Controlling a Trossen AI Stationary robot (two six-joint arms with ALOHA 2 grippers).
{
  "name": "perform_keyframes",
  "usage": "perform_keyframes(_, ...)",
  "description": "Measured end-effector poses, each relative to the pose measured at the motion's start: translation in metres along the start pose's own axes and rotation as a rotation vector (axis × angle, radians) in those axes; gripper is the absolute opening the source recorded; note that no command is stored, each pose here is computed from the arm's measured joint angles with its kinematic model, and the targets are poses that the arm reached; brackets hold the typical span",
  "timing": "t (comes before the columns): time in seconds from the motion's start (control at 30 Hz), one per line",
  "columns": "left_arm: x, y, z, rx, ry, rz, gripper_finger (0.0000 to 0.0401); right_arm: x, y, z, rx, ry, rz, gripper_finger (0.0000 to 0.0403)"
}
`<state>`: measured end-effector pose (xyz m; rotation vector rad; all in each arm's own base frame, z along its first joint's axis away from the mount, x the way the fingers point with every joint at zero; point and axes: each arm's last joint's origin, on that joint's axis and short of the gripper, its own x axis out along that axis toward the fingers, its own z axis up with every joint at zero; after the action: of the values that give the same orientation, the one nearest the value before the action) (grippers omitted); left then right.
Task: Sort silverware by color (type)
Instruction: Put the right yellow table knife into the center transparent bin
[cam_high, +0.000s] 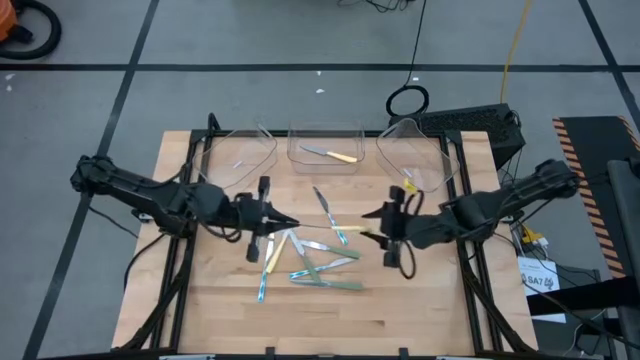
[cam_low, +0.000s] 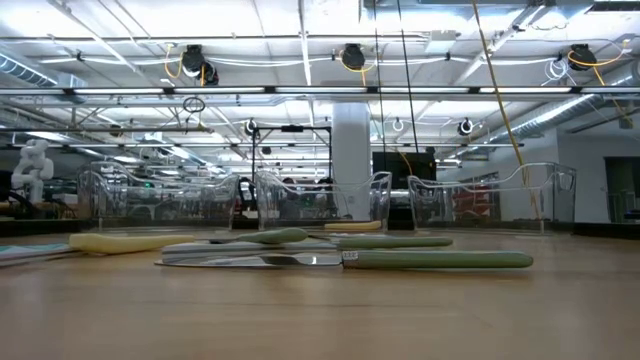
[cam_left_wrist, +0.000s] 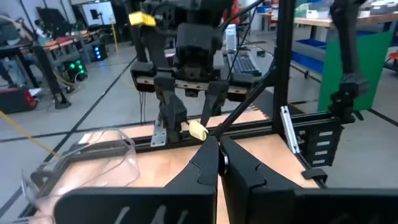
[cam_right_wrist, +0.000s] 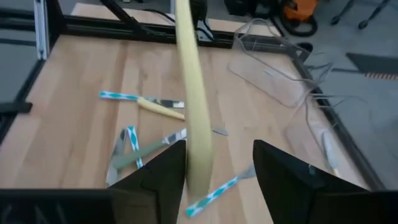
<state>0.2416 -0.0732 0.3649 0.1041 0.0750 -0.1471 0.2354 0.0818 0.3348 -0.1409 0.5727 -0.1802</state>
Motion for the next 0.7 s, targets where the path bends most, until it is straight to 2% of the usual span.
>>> perform_keyframes(0.23, -0.001, -0.007, 0.003, 0.023, -0.032, -0.008, 0.0005, 0.003, 0.008, -0.026, -0.056, -0.131, 0.004, 0.018)
perform_keyframes(0.47, 0.002, -0.01, -0.015, -0.004, -0.136, -0.004, 0.0005, 0.015, 0.015, -0.051, -0.06, -0.218, 0.0, 0.018)
perform_keyframes(0.7, 0.004, -0.01, -0.03, -0.003, -0.138, 0.016, 0.0005, 0.014, 0.015, -0.046, -0.029, -0.304, -0.025, 0.0174)
